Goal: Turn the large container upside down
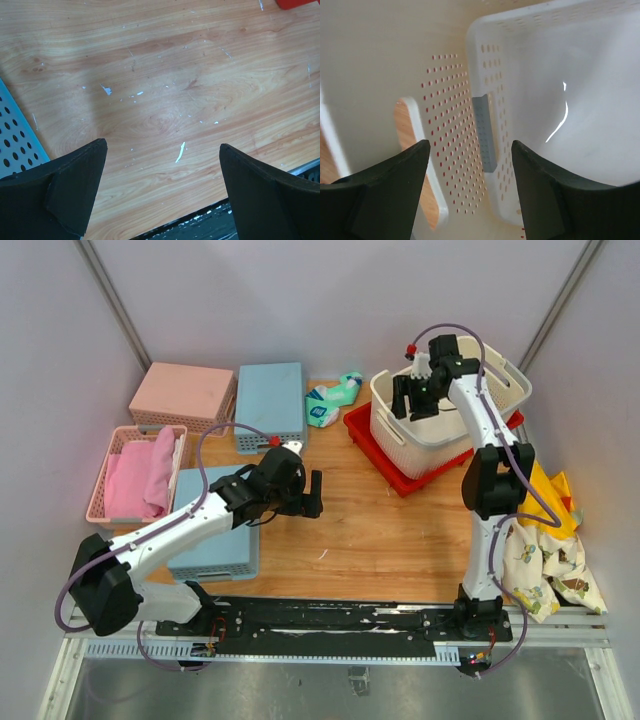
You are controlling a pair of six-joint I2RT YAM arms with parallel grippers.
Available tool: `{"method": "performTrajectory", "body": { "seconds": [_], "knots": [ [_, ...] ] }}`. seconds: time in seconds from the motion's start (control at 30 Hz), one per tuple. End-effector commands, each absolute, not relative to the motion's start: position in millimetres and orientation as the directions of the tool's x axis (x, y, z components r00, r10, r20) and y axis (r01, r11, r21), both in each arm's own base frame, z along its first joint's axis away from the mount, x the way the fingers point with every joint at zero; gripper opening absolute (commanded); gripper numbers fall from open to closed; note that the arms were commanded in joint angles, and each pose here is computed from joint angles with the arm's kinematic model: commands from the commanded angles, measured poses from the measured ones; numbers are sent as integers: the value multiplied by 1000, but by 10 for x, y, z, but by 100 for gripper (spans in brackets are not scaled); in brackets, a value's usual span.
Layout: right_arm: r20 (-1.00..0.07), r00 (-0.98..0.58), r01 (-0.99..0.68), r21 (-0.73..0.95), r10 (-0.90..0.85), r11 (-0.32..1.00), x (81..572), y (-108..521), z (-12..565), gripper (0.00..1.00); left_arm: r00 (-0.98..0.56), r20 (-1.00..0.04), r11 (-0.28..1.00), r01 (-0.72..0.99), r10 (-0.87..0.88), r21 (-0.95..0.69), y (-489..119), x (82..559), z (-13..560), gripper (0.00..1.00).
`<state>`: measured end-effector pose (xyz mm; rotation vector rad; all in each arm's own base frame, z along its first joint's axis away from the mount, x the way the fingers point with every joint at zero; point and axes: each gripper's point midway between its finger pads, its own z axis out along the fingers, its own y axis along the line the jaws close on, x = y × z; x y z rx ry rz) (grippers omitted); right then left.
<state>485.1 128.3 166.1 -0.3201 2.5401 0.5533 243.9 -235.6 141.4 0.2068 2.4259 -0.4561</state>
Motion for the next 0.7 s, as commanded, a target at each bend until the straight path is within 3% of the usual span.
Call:
{"method": "performTrajectory", "body": {
  "seconds": [0.0, 0.37, 0.47, 0.67],
  "knots": [
    [-413, -873, -400, 299, -260, 867, 4573, 1243, 1392, 68, -748, -664, 925, 255, 6, -280, -2374, 2490, 1566, 99],
    [-290, -891, -425, 258, -350, 868, 4539, 1103, 885, 65, -757, -654, 926, 254, 10, -280, -2406, 2505, 1532, 99],
    [-272, -899, -404, 216, -343, 889, 4624, 1029, 781, 54, -755, -655, 926, 252, 8, -279, -2402, 2508, 1540, 99],
    [-334, -877, -416, 170, -344, 893, 4684, 991, 975, 20, -760, -650, 928, 247, 7, -279, -2407, 2511, 1526, 99]
  ]
}}
